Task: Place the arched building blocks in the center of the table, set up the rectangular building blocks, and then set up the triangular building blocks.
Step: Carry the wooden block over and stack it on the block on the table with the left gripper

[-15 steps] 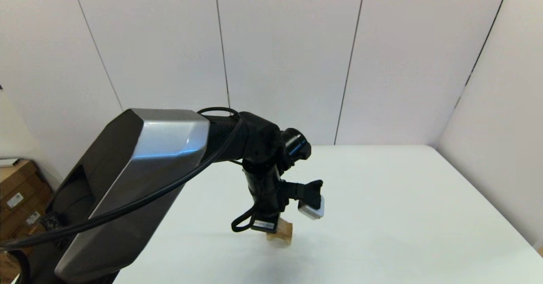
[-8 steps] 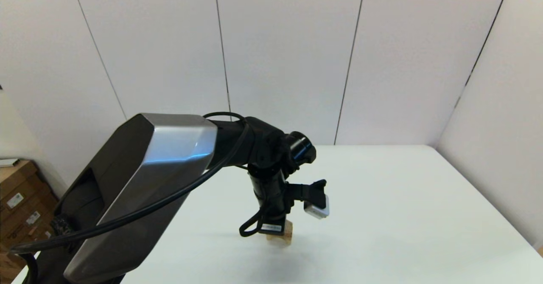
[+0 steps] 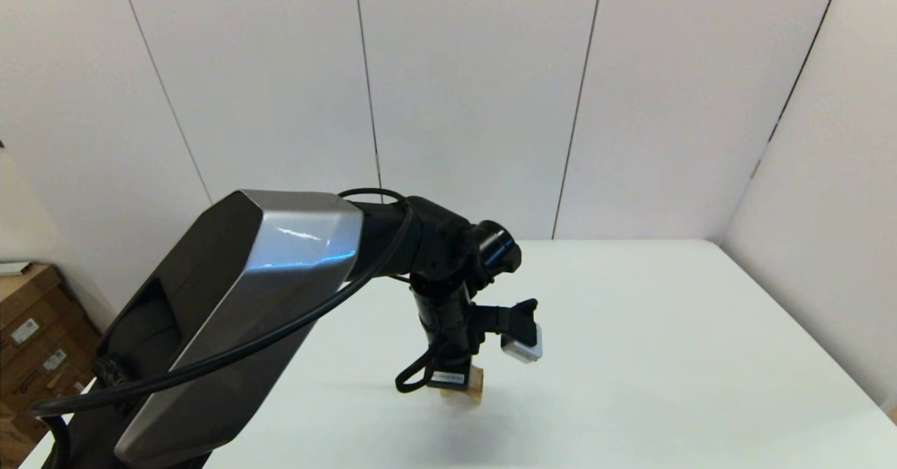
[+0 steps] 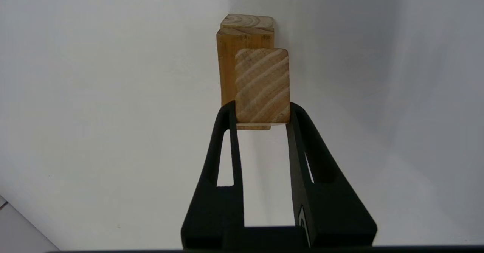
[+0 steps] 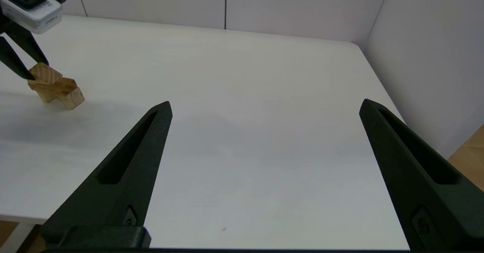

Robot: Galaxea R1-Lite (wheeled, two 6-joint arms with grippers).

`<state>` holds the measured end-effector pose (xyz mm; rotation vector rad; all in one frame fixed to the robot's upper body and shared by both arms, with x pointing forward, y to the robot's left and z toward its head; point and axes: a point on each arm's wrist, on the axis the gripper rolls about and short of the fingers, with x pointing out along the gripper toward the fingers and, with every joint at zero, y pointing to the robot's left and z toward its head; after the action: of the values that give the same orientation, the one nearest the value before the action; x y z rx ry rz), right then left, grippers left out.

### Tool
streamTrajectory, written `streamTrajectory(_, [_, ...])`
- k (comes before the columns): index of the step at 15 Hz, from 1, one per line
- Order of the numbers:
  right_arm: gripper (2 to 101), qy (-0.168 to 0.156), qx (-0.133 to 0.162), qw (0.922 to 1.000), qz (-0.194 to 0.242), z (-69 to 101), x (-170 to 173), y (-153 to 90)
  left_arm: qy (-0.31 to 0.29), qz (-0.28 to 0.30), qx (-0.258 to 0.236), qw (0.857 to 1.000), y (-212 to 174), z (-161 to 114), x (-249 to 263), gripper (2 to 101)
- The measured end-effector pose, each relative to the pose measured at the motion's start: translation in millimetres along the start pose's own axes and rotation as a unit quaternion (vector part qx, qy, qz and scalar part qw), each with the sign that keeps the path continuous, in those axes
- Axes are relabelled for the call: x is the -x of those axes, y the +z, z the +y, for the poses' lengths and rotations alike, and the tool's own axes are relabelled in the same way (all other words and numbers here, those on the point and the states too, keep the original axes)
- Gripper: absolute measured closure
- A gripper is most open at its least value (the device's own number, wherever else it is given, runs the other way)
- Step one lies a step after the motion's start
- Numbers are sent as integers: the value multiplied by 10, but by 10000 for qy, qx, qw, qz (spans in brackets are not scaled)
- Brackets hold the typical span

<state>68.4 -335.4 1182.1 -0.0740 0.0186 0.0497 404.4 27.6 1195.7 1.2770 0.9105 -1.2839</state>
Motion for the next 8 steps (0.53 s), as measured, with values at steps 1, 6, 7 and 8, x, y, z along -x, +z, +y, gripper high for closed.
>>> streamTrajectory(1, [43, 2, -2, 10000, 0, 0, 0, 0, 12, 13, -3, 10000, -6, 6, -1, 819])
streamTrajectory(6, [43, -2, 2, 10000, -2, 0, 0, 0, 118, 160, 25, 9998, -31, 23, 1, 819])
streamTrajectory(7, [43, -2, 2, 10000, -2, 0, 0, 0, 115, 162, 25, 9998, -31, 23, -2, 819])
streamTrajectory(8, [43, 0, 2, 10000, -2, 0, 0, 0, 111, 164, 25, 9998, -29, 22, -6, 819])
